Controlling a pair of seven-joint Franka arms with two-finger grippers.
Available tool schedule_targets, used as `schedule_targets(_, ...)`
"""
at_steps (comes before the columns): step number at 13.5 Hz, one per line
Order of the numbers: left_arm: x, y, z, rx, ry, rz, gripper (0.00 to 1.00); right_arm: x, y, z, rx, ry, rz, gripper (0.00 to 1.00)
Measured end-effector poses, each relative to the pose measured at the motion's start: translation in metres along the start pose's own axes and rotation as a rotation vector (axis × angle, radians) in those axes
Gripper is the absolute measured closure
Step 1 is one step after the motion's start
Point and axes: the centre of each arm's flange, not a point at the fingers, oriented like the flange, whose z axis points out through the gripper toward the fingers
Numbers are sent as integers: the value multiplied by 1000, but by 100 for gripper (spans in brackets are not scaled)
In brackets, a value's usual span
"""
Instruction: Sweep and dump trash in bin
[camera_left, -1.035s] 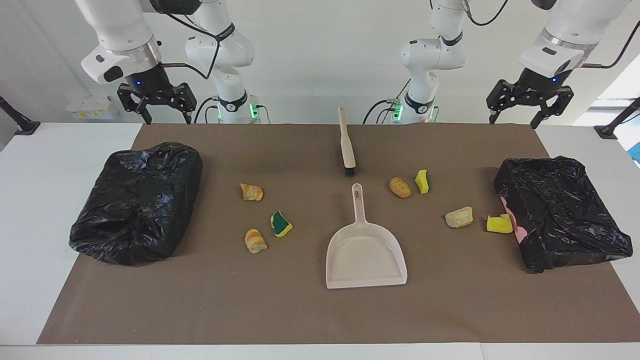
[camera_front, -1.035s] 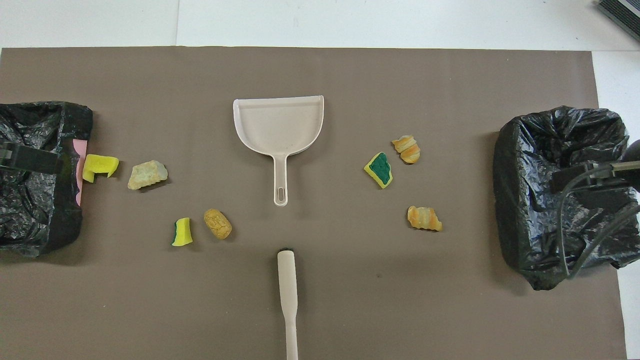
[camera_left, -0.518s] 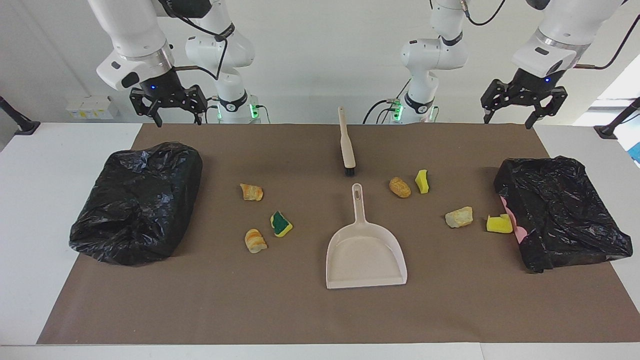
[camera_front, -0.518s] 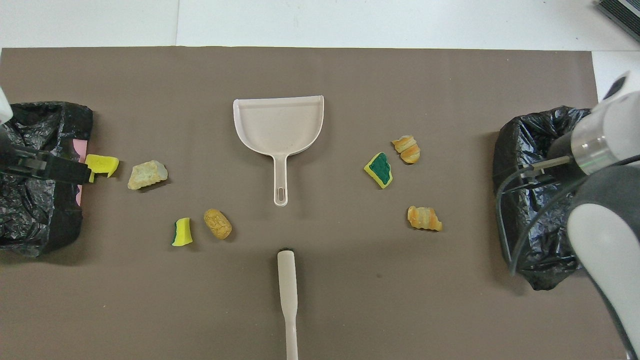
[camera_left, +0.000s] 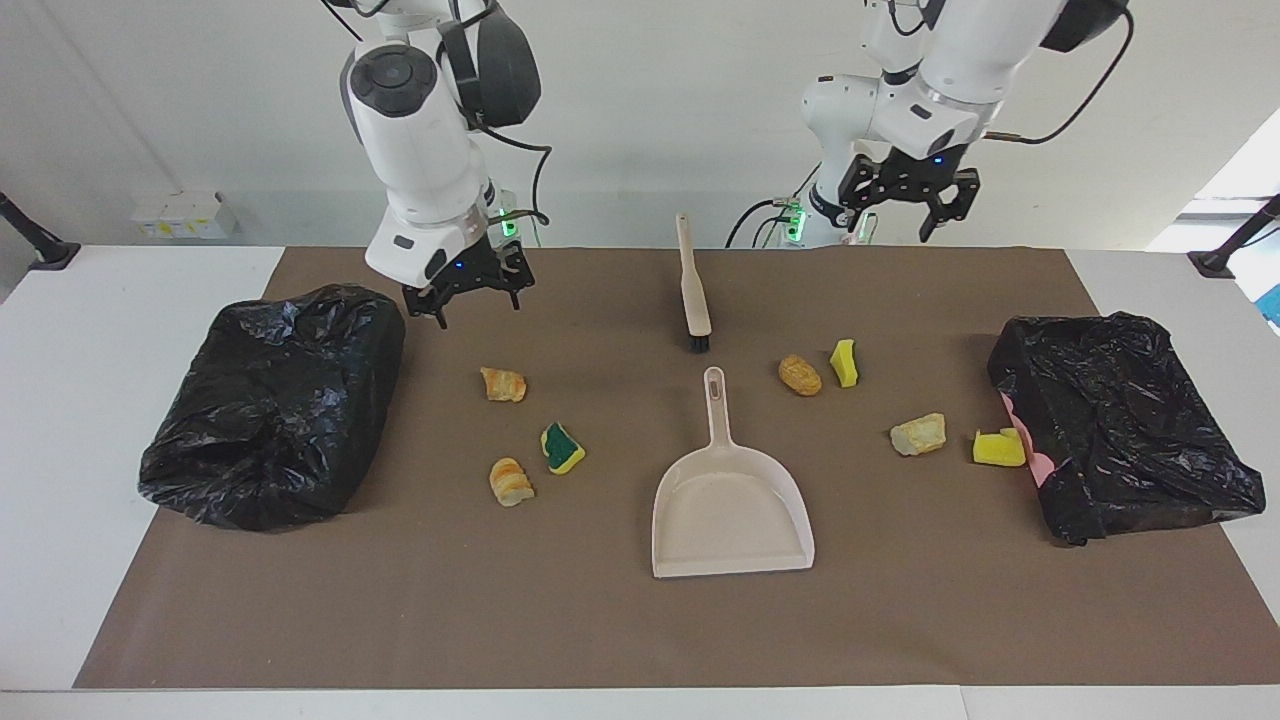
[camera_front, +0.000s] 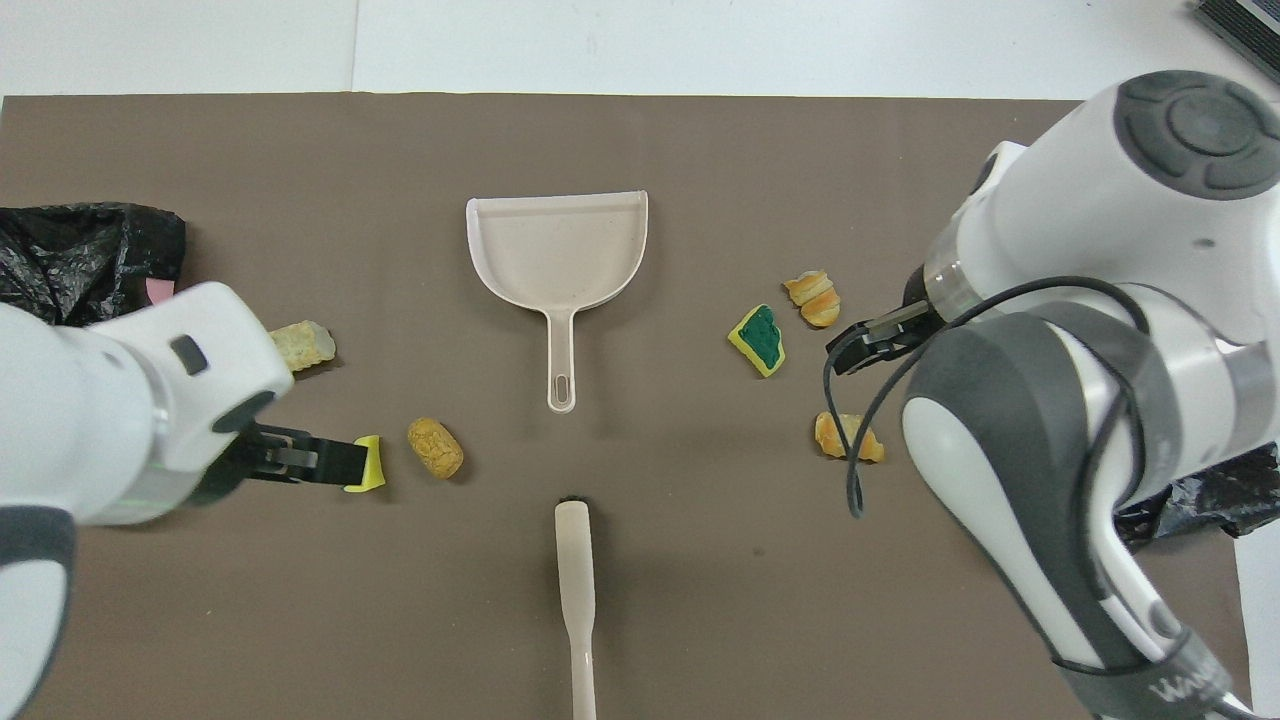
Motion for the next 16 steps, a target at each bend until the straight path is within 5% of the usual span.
schedule_targets(7,-81,123,115,7,14,-25,0,47,-72,61,38,52,-3,0)
schedule_targets(16,-169,196,252,14,15,64,0,82,-163,112,108,137,137,0)
